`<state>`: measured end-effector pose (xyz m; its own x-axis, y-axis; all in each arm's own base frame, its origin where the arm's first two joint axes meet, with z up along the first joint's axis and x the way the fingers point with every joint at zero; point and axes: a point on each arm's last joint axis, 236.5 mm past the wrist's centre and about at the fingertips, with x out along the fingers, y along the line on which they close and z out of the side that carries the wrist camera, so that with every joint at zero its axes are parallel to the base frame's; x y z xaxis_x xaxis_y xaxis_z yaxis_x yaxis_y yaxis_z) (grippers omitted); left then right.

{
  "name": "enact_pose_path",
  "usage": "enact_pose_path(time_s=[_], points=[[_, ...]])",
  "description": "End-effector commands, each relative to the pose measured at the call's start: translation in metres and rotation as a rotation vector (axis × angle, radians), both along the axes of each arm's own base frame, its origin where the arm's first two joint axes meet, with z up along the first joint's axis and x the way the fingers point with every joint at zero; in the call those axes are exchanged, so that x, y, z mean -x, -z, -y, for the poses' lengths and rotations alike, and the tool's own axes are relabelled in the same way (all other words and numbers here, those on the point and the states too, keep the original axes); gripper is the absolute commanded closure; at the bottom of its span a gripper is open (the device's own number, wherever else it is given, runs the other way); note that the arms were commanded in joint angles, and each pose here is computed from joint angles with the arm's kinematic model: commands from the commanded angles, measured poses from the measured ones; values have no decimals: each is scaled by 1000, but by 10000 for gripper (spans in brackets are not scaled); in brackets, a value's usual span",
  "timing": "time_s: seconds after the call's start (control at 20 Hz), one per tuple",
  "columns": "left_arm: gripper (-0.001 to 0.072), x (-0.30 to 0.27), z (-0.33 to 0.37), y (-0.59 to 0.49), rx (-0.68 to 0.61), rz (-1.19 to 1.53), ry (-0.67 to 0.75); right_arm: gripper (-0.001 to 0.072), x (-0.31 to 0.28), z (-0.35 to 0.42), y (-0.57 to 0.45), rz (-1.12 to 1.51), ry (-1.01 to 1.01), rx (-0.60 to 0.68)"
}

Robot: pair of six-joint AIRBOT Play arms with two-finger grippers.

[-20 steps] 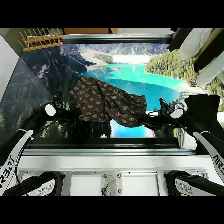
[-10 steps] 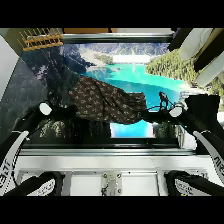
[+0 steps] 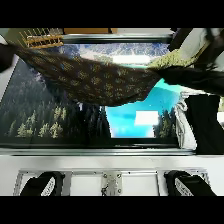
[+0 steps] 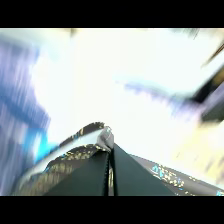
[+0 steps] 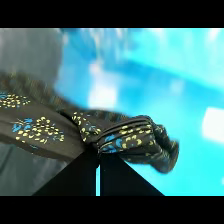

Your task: Fold the clothes and pants, and hang the long-sleeved shirts on hangers.

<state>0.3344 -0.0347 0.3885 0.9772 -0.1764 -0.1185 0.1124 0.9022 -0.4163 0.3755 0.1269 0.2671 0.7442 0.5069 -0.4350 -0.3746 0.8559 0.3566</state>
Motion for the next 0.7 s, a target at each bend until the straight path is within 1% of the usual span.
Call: enact_pose_path(time_s=[0.0, 0.2, 0.3, 0.35, 0.5, 0.65], points=[[703, 102, 9, -104, -22, 302, 10, 706, 62, -1, -92, 204, -13, -22], [704, 164, 13, -137, -15, 447, 16, 705, 118, -1, -120, 247, -2, -78], [703, 173, 12, -144, -8, 483, 10, 706, 133, 1, -120, 221, 16, -97], [704, 167, 12, -141, -5, 464, 14, 706, 137, 3, -114, 185, 30, -102], [703, 108, 16, -92, -11, 238, 38, 706, 132, 10, -67, -47, 83, -94], [703, 17, 19, 3, -8, -101, 71, 706, 101, 12, -5, -302, 85, -40]])
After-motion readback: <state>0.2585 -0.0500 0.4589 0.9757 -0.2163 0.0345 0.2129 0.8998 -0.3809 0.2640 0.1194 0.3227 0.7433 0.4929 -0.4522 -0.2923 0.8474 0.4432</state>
